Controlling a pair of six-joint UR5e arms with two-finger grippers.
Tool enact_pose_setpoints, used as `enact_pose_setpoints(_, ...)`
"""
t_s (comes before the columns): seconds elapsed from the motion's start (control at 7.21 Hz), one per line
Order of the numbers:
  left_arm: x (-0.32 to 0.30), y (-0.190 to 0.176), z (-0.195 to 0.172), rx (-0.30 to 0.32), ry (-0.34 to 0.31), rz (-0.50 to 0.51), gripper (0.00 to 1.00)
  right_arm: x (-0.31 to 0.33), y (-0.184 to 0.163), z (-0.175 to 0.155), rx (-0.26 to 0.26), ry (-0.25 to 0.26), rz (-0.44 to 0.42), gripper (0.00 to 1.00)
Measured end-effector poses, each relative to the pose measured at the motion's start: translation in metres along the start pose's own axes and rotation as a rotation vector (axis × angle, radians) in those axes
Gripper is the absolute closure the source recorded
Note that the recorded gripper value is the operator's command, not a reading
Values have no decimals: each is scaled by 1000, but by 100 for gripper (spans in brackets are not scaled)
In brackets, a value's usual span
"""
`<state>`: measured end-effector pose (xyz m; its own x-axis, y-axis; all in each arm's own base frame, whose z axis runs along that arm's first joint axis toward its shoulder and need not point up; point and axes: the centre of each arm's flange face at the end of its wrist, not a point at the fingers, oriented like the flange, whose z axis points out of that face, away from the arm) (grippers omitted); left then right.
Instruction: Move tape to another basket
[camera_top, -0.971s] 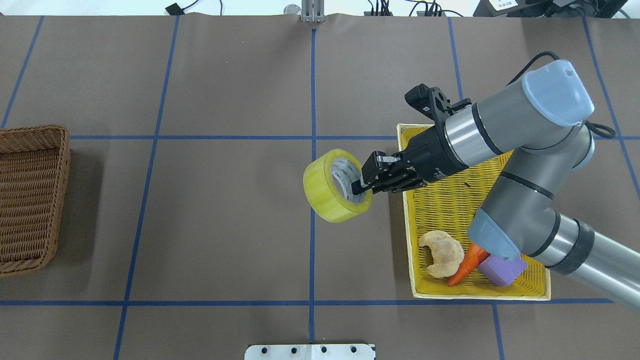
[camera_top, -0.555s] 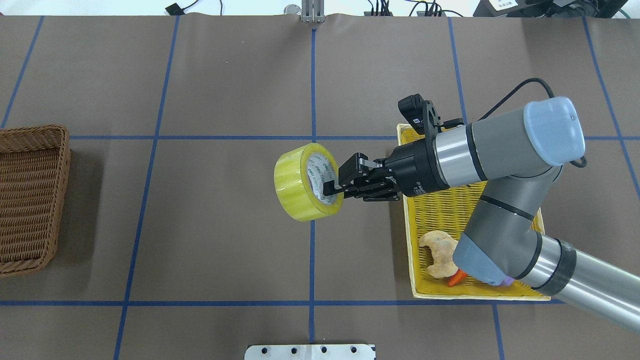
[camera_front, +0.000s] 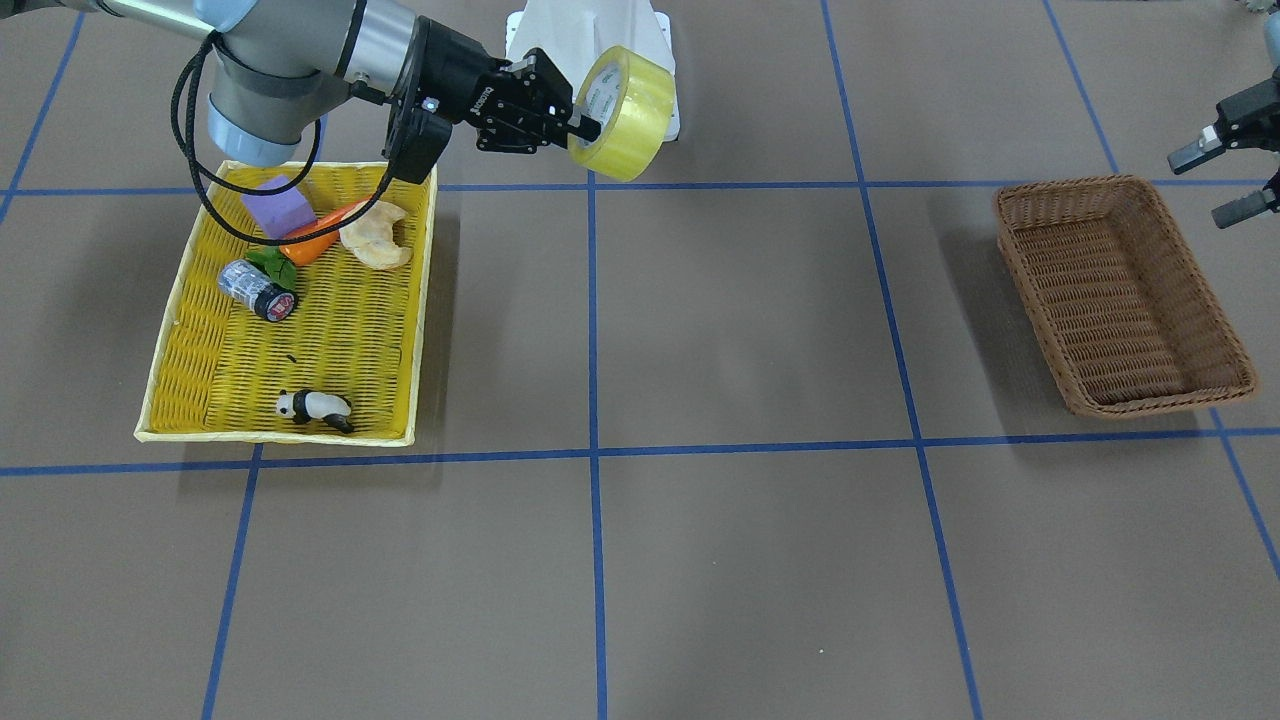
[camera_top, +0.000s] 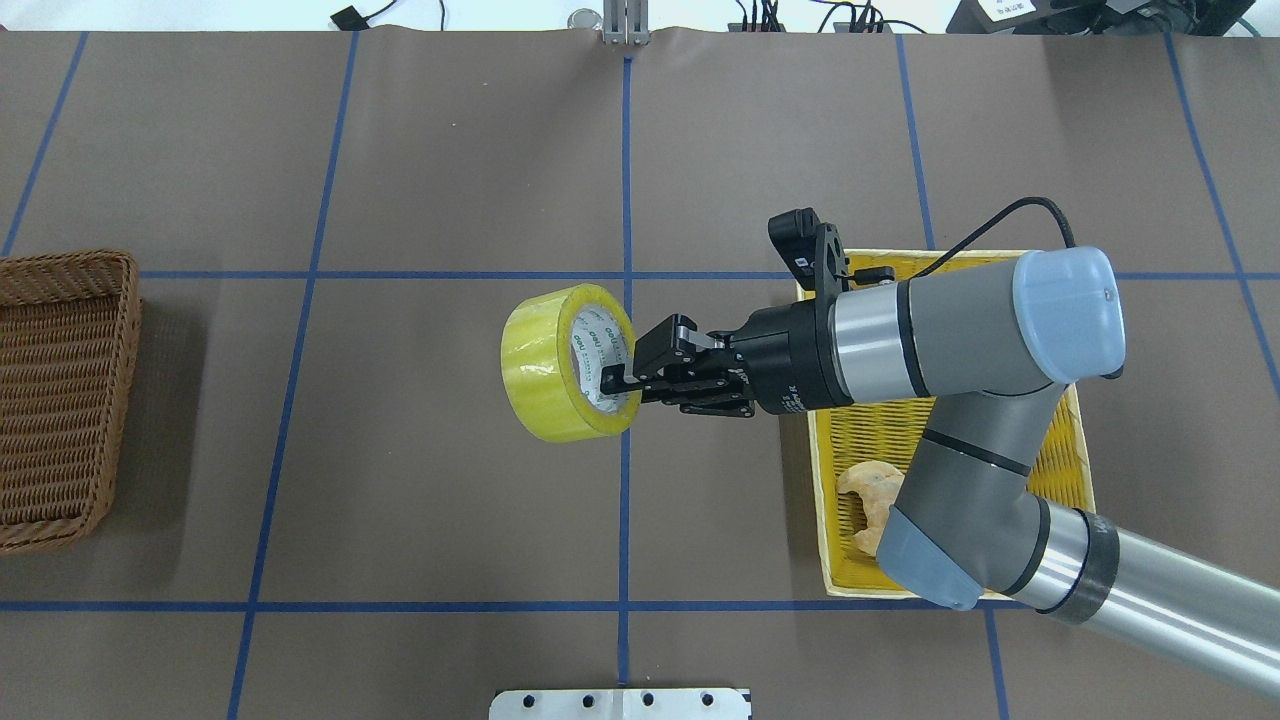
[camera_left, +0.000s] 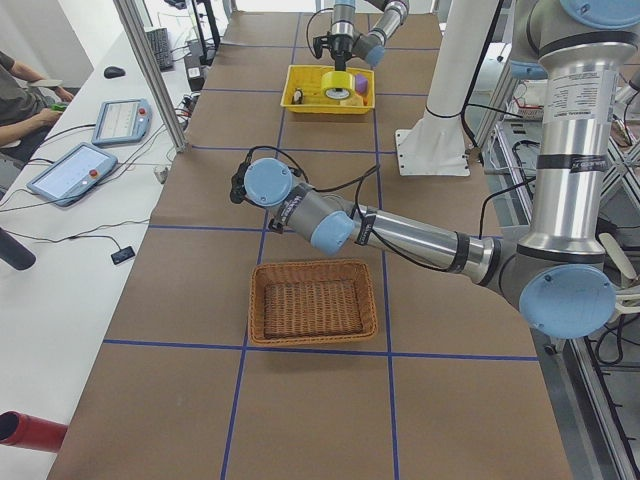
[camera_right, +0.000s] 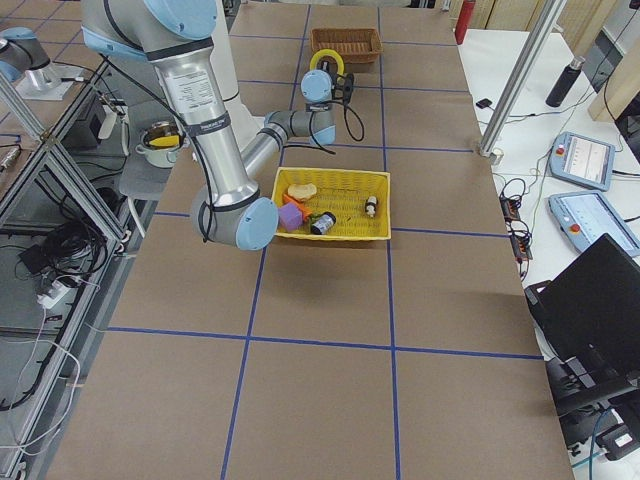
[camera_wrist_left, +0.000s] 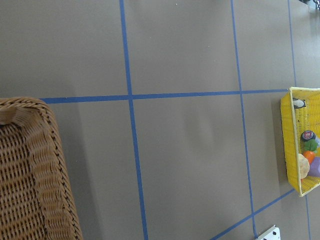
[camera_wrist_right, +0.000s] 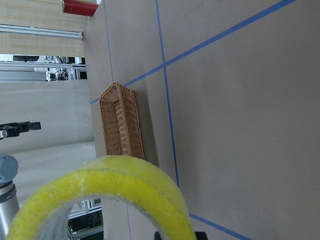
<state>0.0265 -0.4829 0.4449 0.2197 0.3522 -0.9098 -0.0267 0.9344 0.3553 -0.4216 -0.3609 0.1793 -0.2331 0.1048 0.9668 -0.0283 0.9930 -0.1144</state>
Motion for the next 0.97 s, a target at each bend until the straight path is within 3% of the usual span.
enact_pose_setpoints(0.14, 9, -5, 20, 13, -45, 48, 2, -2, 0, 1, 2, -4, -1, 100)
enact_pose_setpoints(0.42, 59, -37, 74, -10, -38, -45, 2, -3, -1, 4, 15, -8, 0, 100)
enact_pose_setpoints(0.83, 133, -61, 134, -15, 56, -170, 2, -5, 0, 6, 22, -21, 4, 100)
enact_pose_setpoints(0.97, 146, -59, 149, -12, 97, -188, 2, -5, 1, 6, 29, -48, 24, 100)
